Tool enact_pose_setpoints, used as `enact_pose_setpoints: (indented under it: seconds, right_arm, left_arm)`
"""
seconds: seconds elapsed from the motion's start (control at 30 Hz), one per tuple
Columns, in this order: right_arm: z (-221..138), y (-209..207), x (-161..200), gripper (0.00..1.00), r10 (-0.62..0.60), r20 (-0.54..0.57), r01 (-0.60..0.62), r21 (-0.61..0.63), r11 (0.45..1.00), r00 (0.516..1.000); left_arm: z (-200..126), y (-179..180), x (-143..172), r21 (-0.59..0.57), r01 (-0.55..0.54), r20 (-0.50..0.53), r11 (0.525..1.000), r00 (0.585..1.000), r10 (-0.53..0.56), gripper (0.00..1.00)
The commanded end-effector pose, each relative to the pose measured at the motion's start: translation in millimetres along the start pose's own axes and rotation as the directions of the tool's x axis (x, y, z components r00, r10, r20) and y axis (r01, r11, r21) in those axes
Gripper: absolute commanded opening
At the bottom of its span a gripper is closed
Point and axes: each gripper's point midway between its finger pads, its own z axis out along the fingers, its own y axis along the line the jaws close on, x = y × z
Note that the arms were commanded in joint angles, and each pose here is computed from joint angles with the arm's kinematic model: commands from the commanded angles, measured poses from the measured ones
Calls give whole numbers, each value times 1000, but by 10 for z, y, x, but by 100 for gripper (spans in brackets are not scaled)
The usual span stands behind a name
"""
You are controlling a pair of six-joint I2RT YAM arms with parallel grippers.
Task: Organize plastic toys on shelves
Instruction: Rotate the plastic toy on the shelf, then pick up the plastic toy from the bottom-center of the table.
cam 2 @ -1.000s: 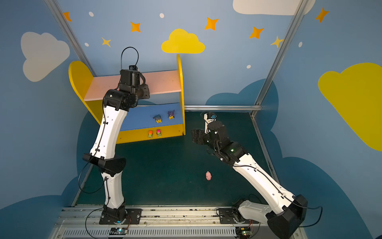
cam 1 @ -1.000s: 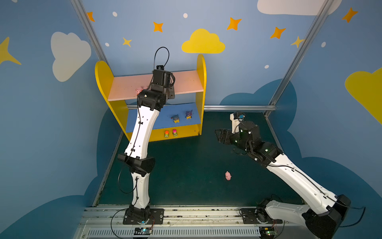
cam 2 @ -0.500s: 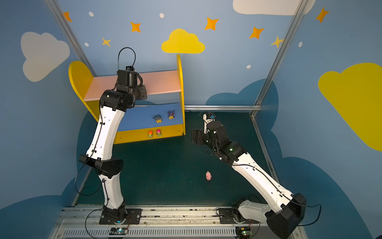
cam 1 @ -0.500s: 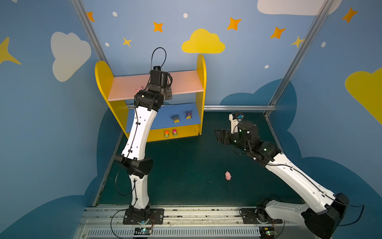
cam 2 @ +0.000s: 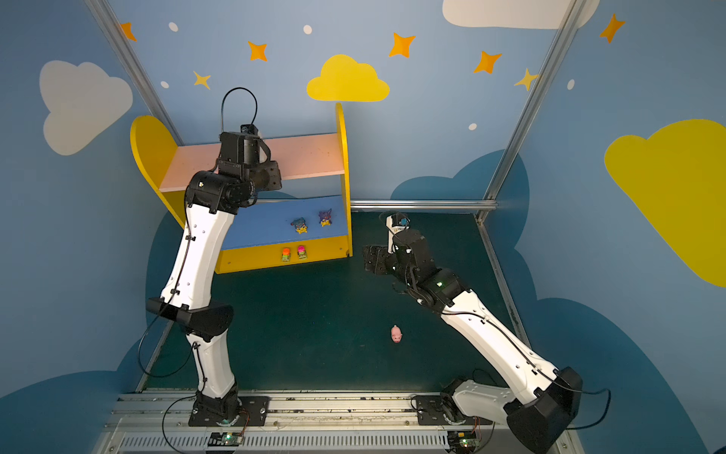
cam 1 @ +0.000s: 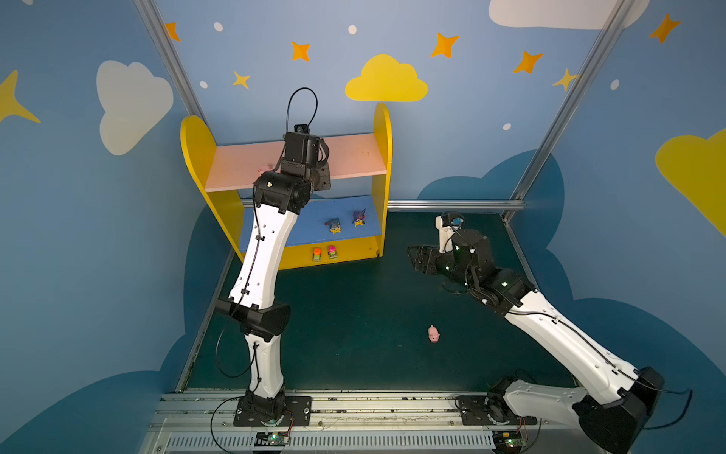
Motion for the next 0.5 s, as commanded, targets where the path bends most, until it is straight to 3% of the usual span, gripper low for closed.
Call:
enact_pose_setpoints:
  seconds: [0.0, 0.2, 0.27, 0.47]
  right_arm:
    - [-344, 24, -244, 84, -25, 82, 25, 6, 1000, 996]
    - [-753, -189, -170, 84, -41, 108, 32, 76, 997, 993]
    - [-888, -290, -57, 84, -34, 107, 24, 93, 995, 994]
    - [-1147, -582, 350, 84, -3, 63, -7, 145, 989, 998]
  left_arm:
    - [-301, -152, -11, 63, 23, 0, 998, 1000, -23, 50]
    - [-633, -493, 354, 168, 105, -74, 980, 993, -94, 63]
    - [-738, -589, 601, 201, 120, -81, 972, 991, -106, 70]
    - [-860, -656, 1577, 223, 182, -147, 958, 977, -152, 75]
